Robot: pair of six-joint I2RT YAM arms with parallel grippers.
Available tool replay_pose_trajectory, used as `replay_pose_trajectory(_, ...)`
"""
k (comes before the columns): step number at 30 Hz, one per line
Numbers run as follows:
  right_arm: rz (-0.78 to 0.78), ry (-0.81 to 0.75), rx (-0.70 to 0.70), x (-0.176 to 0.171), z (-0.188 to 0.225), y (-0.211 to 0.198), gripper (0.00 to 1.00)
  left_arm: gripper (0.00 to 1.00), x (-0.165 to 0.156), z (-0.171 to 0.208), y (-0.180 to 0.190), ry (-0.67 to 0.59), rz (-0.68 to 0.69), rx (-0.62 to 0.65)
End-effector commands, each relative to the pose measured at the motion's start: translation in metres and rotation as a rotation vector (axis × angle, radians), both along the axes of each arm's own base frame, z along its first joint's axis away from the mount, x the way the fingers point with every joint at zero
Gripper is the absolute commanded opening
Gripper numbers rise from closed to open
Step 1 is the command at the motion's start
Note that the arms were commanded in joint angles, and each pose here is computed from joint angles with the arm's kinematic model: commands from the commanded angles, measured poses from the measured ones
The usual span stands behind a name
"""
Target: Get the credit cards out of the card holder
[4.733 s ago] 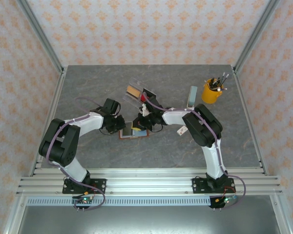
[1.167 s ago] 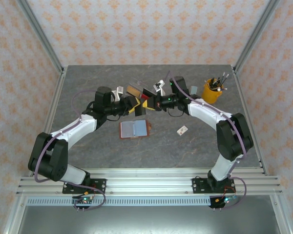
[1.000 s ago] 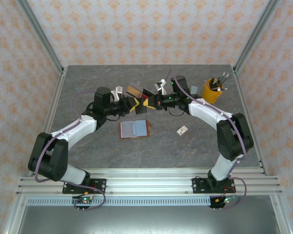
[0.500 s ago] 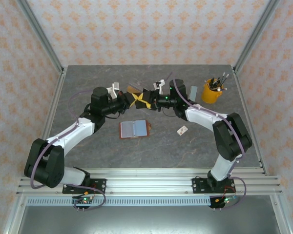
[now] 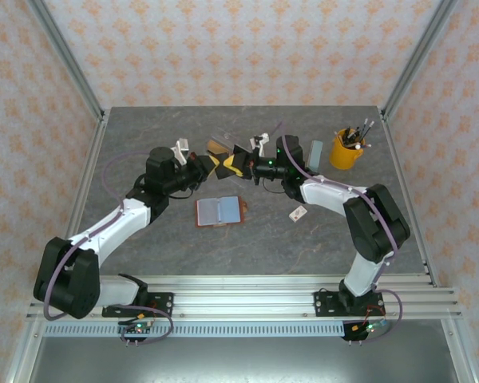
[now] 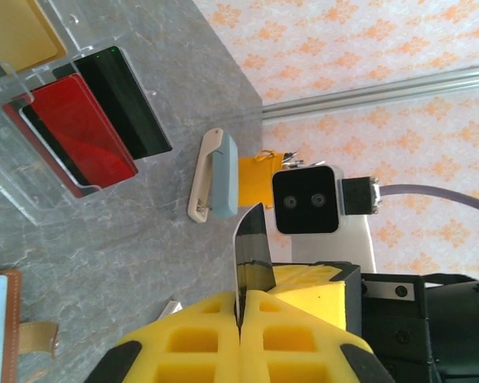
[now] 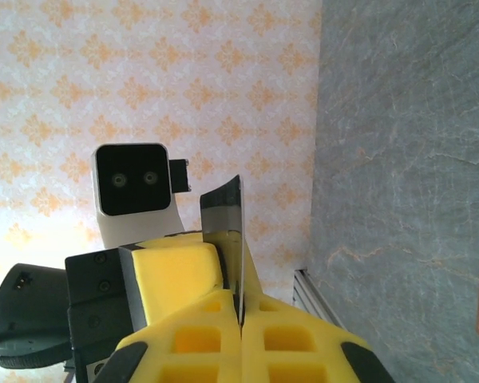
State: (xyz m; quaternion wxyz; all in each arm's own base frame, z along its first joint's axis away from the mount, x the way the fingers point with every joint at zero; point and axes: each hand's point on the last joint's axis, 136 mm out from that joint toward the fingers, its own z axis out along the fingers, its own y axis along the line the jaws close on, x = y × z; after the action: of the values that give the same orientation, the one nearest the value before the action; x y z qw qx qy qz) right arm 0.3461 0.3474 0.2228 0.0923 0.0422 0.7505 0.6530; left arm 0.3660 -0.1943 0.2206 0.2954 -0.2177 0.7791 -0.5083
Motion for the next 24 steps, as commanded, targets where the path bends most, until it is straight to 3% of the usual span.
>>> replay_pose_trajectory(1,-0.014,-0.122,-0.080,0.003,0.010,-0.006,0.00,0.21,-0.005,-0.009,0.013,0.023,0.034,0.104)
replay_pose_trajectory(3,-0.029,-0.190,-0.213,0.006,0.001,-0.014,0.00,0.40,-0.011,-0.024,0.025,0.075,0.062,0.192)
replay_pose_trajectory(9,-0.021,-0.473,-0.655,0.024,-0.019,-0.050,0.00,0.71,-0.040,-0.075,0.073,0.265,0.152,0.472)
replay_pose_trajectory(15,0.073,-0.740,-0.976,0.061,-0.037,-0.070,0.00,0.88,-0.060,-0.100,0.107,0.358,0.201,0.622)
replay_pose_trajectory(21,0.177,-0.883,-1.026,0.100,-0.052,-0.060,0.00,1.00,-0.067,-0.101,0.117,0.336,0.213,0.653)
replay_pose_trajectory(24,0.235,-0.908,-1.038,0.109,-0.059,-0.055,0.00,1.00,-0.069,-0.100,0.119,0.338,0.214,0.658)
